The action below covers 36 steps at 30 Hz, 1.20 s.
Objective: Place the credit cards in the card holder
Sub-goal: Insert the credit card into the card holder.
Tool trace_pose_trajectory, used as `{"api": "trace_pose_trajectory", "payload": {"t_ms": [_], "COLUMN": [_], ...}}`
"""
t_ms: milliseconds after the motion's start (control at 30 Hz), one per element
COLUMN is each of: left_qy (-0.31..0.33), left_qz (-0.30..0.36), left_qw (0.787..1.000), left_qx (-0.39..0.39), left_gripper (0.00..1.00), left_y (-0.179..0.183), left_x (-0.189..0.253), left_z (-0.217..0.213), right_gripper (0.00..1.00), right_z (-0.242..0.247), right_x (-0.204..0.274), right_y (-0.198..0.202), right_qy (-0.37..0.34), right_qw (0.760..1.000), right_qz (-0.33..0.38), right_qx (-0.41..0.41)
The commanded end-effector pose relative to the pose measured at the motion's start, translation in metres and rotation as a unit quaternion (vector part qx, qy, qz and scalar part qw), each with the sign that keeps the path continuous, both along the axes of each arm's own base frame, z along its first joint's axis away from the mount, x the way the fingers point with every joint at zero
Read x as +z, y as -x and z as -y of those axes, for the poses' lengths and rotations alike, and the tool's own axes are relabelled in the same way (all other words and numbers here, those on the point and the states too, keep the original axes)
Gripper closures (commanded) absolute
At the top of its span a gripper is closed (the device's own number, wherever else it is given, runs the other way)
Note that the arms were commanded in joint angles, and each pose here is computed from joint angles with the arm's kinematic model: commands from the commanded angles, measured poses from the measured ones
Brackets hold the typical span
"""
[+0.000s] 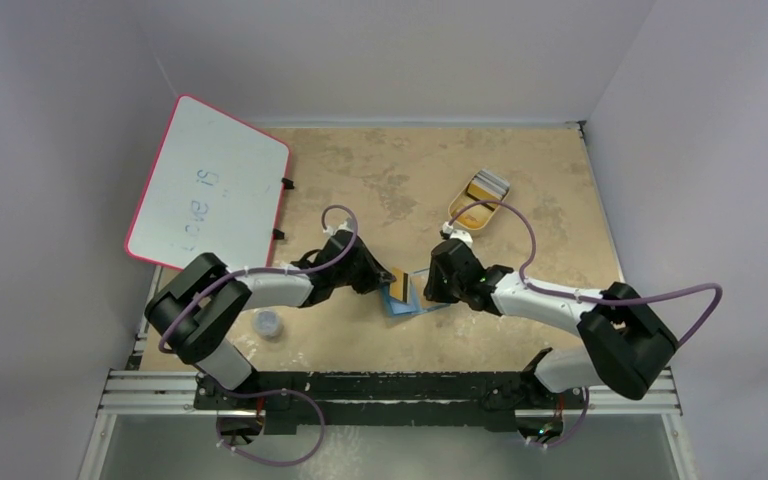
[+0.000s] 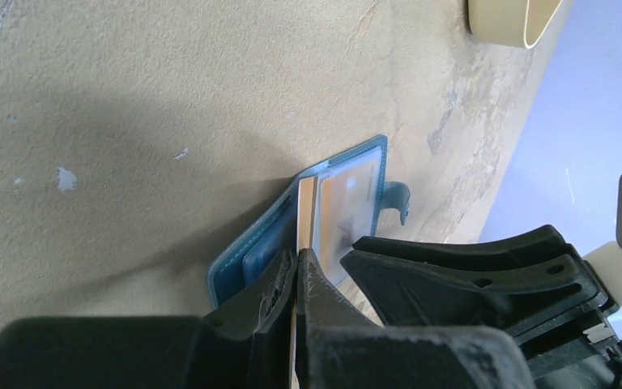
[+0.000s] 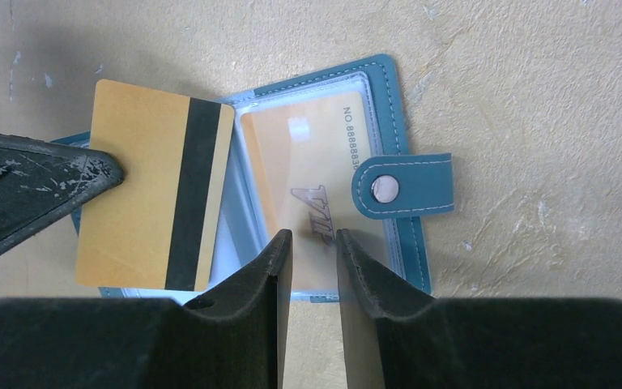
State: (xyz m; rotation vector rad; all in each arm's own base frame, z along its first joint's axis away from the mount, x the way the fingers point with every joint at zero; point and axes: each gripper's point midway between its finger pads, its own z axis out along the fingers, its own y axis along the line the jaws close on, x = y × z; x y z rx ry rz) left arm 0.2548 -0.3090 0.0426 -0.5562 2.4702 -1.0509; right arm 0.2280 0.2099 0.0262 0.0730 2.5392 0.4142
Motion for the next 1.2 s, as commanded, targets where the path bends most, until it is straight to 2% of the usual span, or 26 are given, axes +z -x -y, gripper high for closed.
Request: {"api": "trace_pose_trajectory", "payload": {"t_ms": [0, 367, 567, 833, 1000, 1167], "left_qy": [0.024, 0.031, 0.000, 0.000, -0.019, -0.049], "left_qz": [0.010, -0.010, -0.019, -0.011, -0.006, 0.004], "left_qw": [1.000, 0.999, 1.000, 1.000, 1.000, 0.999], "left_qx": [-0.005, -0.019, -0.001, 0.007, 0.007, 0.008], "left_gripper": [1.00, 1.00, 1.00, 1.00, 1.00, 1.00], "left_y": [-0.002, 0.013, 0.015, 0.012, 0.009, 0.005], "left_x": [0.013, -0.008, -0.022, -0.032, -0.038, -0.037], "left_z": [0.010, 0.016, 0.005, 0.010, 0.008, 0.002], "right_gripper": [0.71, 0.72, 0.73, 0.72, 0.65, 0.54], "right_z": [0.005, 0.009, 0.011, 0.006, 0.019, 0.043], "right_x": [0.000, -0.001, 0.001, 0.015, 0.030, 0.027], "right_y": [0.001, 0.001, 0.001, -0.002, -0.013, -0.022], "right_qy": [0.001, 0.007, 0.010, -0.003, 0.009, 0.019], "right_qw": [1.000, 1.000, 1.000, 1.000, 0.999, 0.998], "right_qz": [0.000, 0.004, 0.006, 0.015, 0.029, 0.027], "right_qx": [-0.013, -0.020, -0.023, -0.020, -0.035, -0.049]}}
